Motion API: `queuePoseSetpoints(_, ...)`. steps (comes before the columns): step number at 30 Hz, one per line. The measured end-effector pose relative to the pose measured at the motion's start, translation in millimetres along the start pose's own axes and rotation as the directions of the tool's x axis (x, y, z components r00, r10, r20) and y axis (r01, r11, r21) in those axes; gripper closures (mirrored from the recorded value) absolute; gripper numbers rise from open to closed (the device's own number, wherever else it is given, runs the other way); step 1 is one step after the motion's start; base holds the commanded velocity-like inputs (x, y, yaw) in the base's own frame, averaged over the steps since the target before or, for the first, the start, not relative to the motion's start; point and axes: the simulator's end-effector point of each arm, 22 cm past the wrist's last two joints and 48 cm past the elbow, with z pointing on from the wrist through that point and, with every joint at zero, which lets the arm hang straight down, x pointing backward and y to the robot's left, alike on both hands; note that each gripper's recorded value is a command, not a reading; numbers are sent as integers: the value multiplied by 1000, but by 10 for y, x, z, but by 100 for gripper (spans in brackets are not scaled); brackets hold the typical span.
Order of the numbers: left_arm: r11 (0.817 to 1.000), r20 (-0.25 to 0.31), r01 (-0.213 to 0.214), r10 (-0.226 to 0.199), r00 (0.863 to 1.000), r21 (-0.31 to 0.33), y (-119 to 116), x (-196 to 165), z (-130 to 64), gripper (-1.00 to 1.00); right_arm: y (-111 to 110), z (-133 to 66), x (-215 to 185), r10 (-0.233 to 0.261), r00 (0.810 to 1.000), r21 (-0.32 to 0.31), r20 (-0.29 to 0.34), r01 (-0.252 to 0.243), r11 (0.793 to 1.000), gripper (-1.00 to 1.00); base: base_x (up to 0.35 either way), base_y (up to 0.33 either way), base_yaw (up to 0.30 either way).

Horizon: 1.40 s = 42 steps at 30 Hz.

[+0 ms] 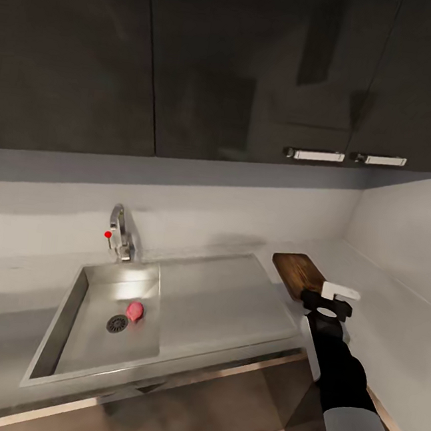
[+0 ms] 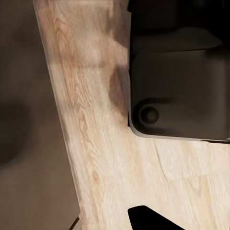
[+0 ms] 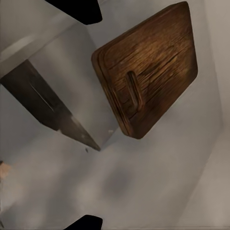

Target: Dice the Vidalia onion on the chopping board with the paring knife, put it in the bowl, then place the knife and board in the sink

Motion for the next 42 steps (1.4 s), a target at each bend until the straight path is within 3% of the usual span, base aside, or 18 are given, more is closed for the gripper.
queuePoseSetpoints(21,1000,-41,1,-1,999,-1,-2,127,-55,-100,15,90,171,-13,999,5,-29,13,1000,-100,126,-107,0)
queuePoseSetpoints(42,1000,-69,1,-1,998,-1,-7,243,-95,-100,14,106,203,-12,999,9,-35,12,1000,-100,55,-6,0)
